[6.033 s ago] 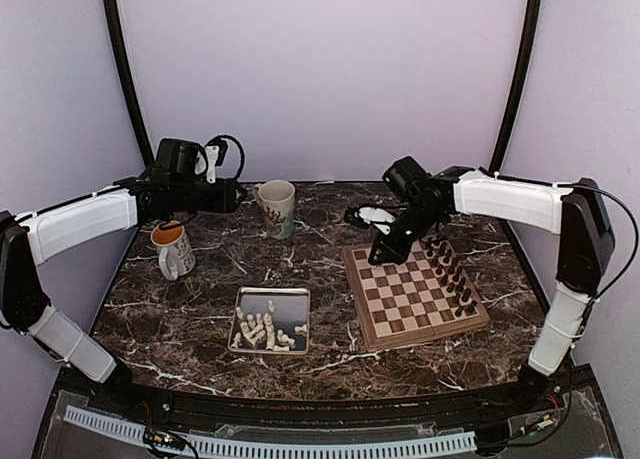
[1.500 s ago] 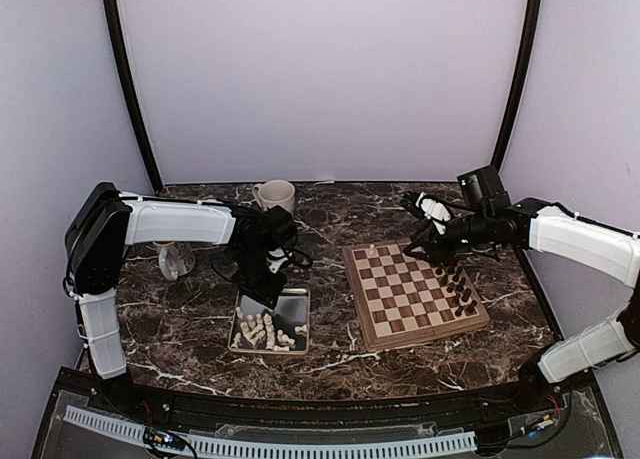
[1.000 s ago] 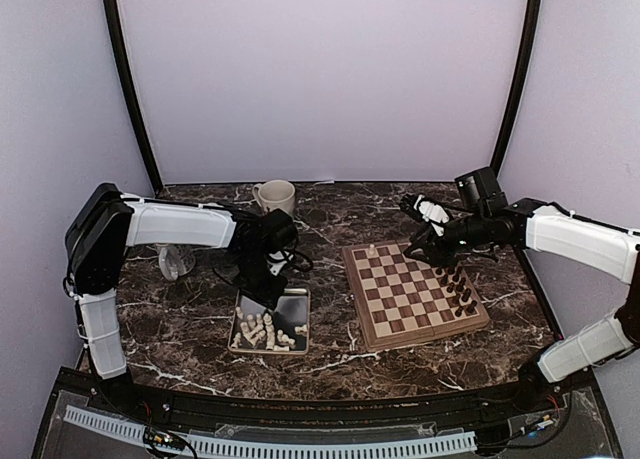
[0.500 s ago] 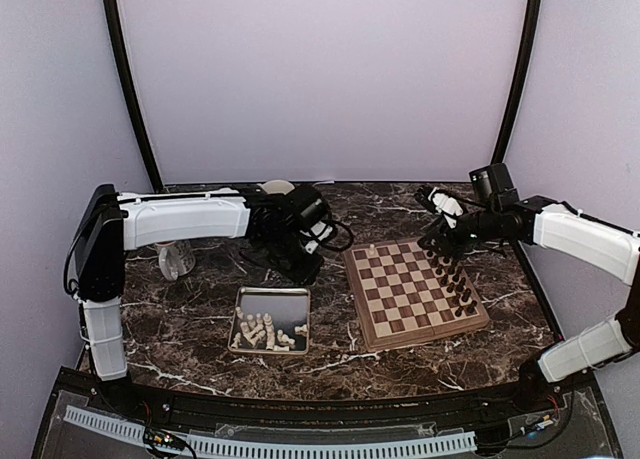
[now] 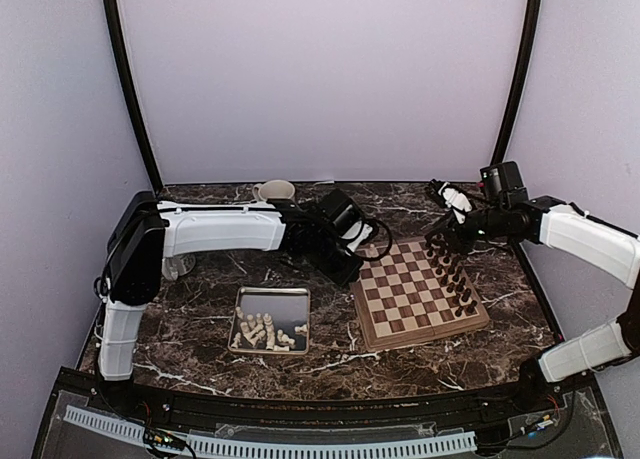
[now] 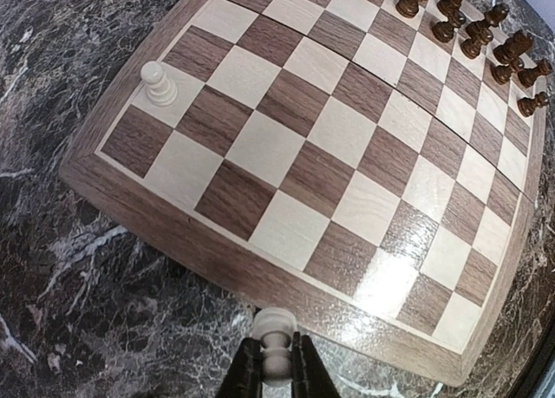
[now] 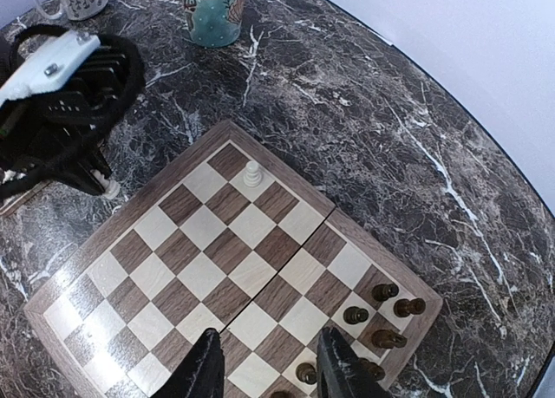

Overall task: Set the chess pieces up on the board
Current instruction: Place the pawn on the chessboard.

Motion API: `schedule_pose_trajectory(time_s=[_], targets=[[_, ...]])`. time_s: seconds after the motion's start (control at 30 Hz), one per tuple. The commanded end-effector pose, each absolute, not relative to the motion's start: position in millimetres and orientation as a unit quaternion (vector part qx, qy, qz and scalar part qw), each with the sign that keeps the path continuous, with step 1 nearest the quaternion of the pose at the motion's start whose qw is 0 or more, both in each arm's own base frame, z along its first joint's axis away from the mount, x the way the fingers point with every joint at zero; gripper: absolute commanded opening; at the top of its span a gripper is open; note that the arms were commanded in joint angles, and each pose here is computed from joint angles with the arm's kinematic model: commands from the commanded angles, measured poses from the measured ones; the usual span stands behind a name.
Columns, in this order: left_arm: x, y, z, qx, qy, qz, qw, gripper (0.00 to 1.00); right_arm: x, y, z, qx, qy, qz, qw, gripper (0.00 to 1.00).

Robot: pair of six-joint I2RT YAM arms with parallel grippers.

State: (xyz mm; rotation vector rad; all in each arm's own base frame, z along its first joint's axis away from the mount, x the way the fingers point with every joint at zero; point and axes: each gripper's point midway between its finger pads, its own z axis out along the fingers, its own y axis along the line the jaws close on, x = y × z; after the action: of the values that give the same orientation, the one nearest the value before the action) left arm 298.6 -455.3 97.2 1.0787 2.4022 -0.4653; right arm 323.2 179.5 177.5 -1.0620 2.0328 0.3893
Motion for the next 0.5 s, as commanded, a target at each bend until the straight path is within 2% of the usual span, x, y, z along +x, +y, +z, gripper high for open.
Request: schedule_pose_trajectory(time_s=[0.0,0.33,0.47], targets=[[311.8,-477.8,108.8,0.401,0.855,-0.188,0.27,0.05,326.2,176.7,190.3,-0.413,0.793,0.156,0.42,0.37],[317.1,-489.7,85.2,0.414,0.851,-0.187,0.265,0.06,327.2,177.5,181.9,-0.416,0.796,0.162,0.409,0.37],[316.7,-491.3,83.2,0.414,0.85,-0.191,0.263,0.12,327.4,176.8,180.3,-0.415,0.797,0.161,0.407,0.37]])
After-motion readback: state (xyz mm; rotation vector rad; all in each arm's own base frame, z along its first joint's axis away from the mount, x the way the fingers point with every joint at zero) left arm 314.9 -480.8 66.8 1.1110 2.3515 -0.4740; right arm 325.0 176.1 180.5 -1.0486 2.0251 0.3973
